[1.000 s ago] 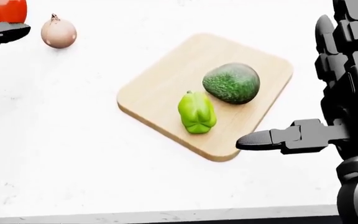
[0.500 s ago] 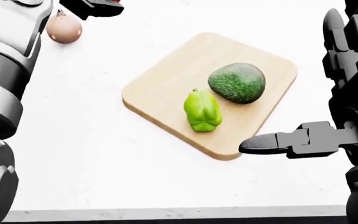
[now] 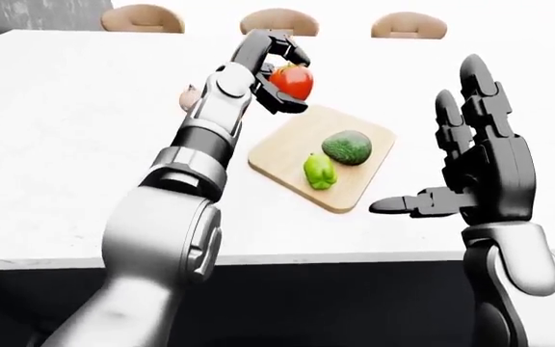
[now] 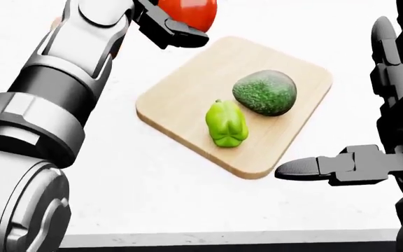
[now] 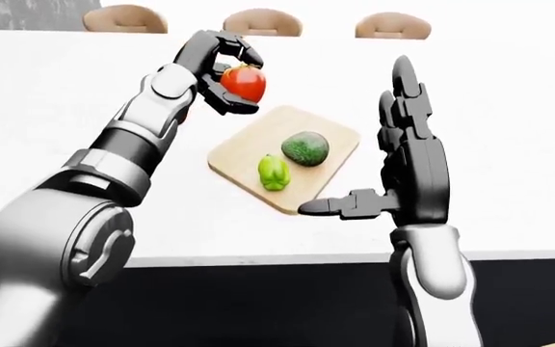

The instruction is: Place the avocado, onion, tomato and bell pepper on the cutting board.

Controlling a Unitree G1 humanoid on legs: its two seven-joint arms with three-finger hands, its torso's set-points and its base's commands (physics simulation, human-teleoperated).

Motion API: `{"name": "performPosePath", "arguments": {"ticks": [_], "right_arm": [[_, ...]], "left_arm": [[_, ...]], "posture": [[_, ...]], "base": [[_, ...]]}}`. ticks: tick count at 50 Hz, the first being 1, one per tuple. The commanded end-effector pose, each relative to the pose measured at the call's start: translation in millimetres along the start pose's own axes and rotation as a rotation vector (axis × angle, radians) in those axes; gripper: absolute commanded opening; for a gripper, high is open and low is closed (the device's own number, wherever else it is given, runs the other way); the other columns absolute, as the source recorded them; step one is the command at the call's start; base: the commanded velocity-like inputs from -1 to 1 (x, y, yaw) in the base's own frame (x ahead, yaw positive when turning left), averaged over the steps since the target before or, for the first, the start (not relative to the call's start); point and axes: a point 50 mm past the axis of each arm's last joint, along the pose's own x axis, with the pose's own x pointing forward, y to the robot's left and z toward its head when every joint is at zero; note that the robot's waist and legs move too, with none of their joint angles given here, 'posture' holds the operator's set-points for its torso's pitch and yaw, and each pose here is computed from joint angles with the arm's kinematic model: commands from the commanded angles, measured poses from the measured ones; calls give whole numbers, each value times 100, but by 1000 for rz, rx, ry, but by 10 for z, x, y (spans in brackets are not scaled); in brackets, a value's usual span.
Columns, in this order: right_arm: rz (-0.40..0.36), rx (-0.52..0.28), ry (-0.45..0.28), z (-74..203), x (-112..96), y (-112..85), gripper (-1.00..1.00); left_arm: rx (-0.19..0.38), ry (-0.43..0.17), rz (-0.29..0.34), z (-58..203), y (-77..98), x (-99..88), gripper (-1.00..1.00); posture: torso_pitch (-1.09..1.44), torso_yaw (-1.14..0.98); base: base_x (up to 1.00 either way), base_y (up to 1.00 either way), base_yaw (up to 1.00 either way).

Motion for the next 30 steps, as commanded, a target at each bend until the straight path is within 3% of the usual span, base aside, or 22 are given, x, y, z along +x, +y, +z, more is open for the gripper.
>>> {"name": "performPosePath", "arguments": {"ticks": [1,4,5,9,16,23,25,30], "right_arm": [[-5,-12,-73,114,3,-6,100],[-4,-12,-73,116,-1,-3,100],[-4,-12,-73,118,-4,-5,100],[-7,-15,-72,120,-20,-15,100],[-9,-12,-70,110,-28,-13,100],[-8,-15,-68,105,-27,-11,100],[-6,-14,-68,107,-26,-6,100],[-7,-14,-68,110,-30,-14,100]], "left_arm": [[28,-121,50,332,143,-12,-66],[41,-123,25,352,134,-11,-68],[18,-123,28,358,141,-11,-68],[29,-107,55,332,165,-12,-66],[-4,-95,13,290,78,-1,-65],[-8,-90,-13,321,41,4,-64],[15,-80,-20,357,49,4,-66],[3,-115,-5,487,111,-6,-70]], "posture": [[0,0],[0,0],[0,0],[0,0],[0,0],[0,0],[0,0],[0,0]], "base": [[0,0,0],[0,0,0],[0,0,0],[0,0,0],[0,0,0],[0,0,0],[0,0,0],[0,0,0]]}}
